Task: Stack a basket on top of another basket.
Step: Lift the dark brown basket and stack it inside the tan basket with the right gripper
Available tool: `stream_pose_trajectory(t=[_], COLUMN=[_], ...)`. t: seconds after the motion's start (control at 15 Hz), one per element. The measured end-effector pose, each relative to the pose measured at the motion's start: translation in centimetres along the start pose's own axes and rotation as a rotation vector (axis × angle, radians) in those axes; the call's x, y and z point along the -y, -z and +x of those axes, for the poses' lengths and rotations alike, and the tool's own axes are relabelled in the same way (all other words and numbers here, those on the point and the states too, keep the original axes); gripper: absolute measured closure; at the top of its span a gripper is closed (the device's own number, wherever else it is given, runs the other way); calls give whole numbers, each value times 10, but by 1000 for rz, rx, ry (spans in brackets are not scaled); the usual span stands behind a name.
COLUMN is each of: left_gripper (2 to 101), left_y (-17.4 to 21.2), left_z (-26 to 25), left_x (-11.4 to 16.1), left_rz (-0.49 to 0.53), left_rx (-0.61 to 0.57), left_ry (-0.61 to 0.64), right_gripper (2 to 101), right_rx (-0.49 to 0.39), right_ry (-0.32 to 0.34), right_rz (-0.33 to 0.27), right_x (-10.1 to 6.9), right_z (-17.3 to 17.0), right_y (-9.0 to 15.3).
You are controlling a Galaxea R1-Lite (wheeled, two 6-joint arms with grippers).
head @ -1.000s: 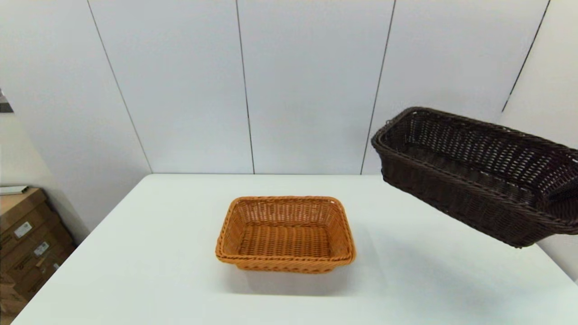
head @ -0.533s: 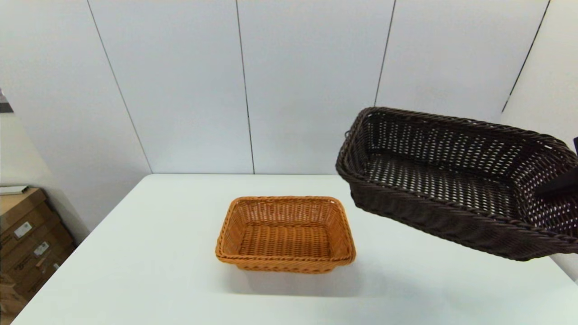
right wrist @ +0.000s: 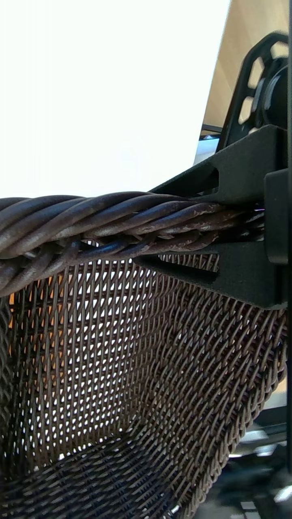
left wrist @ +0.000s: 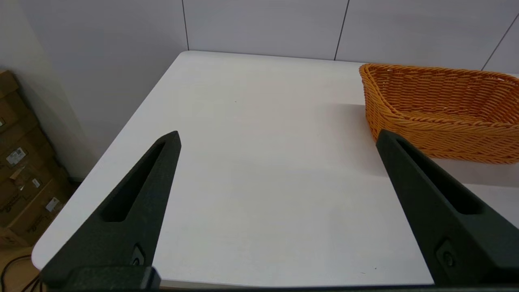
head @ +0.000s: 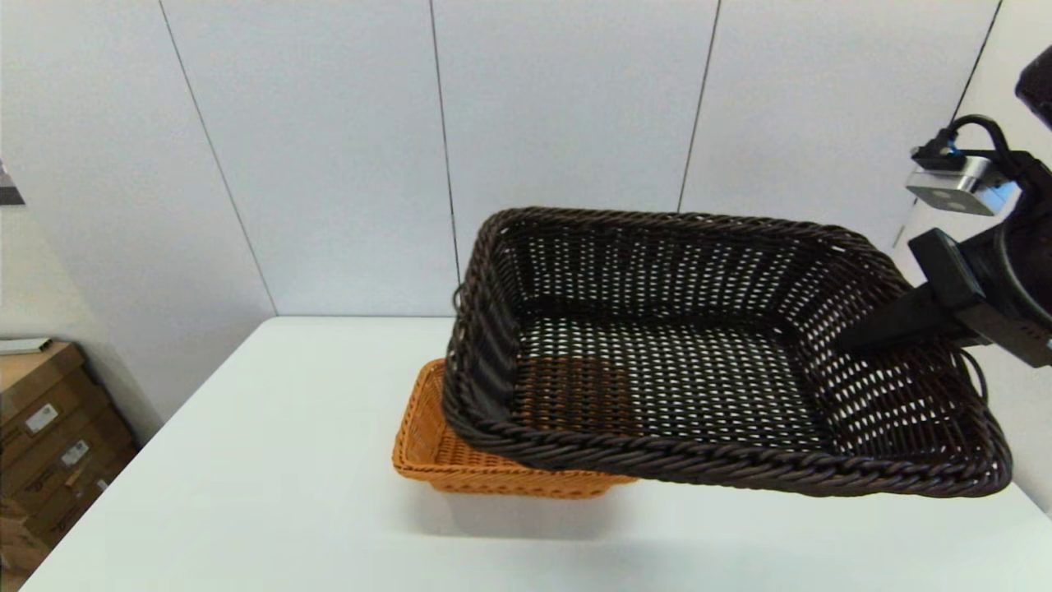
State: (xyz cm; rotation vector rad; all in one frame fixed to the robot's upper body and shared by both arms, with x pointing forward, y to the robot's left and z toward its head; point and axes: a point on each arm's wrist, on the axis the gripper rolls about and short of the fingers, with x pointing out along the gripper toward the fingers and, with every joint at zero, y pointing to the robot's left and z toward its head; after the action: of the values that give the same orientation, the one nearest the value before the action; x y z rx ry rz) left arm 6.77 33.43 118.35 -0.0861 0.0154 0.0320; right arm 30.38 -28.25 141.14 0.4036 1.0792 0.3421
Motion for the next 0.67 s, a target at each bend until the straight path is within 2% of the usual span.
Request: stream_pose_trajectory(t=[0.13,0.33,0.67], left_gripper=[54,54,54], left_y=[0,0,0], left_z=[0,0,0], left_x=[0,0,0], left_rz=[1,0,0], left_rx=[0,0,0], left_ry=[0,0,0], right_gripper=[879,879,879], right_rx=[4,15,-51], right_ry=[-45,-85,-61], right_rz=[-45,-61,-95], right_x=[-20,-41,-66], right_z=[11,30,85], right_y=[-7,-23,-41])
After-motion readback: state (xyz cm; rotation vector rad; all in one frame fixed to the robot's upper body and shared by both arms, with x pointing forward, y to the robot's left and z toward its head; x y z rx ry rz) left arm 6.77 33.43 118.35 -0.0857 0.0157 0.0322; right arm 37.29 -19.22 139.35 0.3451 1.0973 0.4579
